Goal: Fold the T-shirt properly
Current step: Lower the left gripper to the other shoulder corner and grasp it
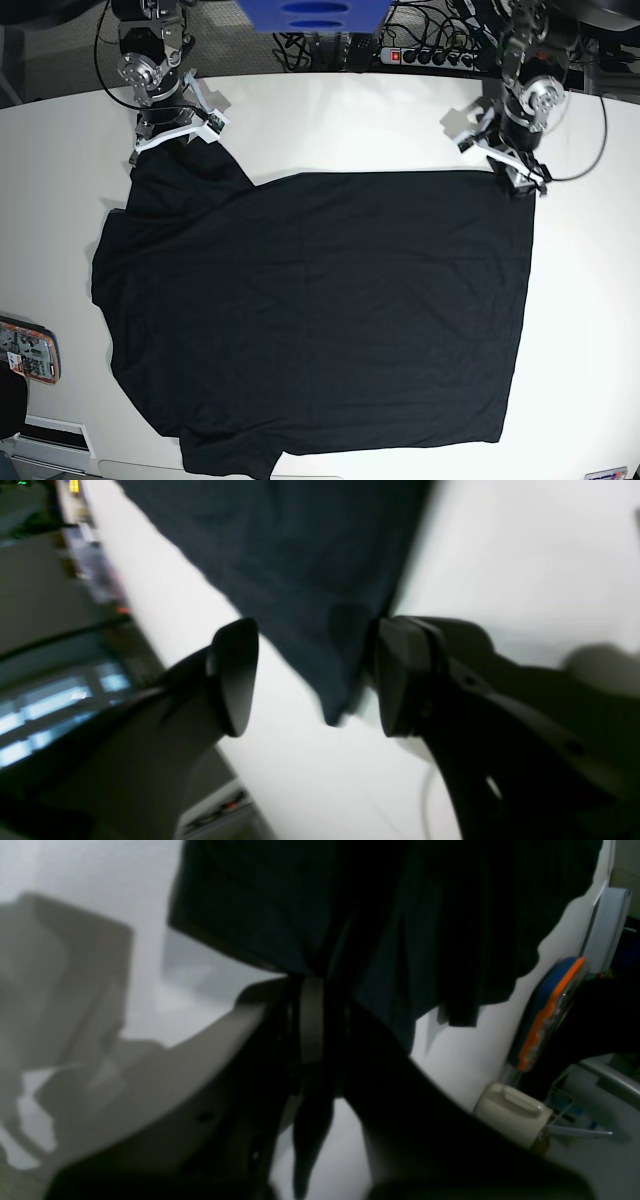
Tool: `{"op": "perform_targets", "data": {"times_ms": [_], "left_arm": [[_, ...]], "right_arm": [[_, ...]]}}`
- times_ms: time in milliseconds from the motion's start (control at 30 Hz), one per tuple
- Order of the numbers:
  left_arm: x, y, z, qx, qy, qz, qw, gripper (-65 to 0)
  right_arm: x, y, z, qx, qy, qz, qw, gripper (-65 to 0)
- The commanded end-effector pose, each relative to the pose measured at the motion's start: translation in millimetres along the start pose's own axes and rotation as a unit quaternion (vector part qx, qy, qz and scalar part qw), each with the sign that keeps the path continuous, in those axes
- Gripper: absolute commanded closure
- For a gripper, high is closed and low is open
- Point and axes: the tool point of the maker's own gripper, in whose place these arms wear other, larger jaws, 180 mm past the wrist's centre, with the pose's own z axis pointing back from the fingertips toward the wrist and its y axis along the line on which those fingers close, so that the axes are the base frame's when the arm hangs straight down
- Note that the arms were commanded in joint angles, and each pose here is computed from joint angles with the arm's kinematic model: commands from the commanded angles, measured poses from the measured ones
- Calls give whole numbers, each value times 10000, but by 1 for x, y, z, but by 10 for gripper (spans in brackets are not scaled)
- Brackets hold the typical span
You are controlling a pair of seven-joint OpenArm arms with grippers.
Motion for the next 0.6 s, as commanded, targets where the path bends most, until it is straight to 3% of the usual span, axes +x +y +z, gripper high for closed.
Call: {"op": "perform_targets", "data": {"times_ms": [0, 333, 567], "left_arm": [[-5, -6, 0, -140, 62, -97, 9998, -362], [-15, -34, 13, -476, 148, -143, 9987, -358], [-31, -27, 13, -444, 312, -265, 9982, -358]], "right_arm": [[-2, 8, 2, 179, 33, 22, 9998, 0], [-3, 8, 2, 172, 46, 17, 9998, 0], [-3, 8, 2, 172, 46, 17, 9998, 0]]}}
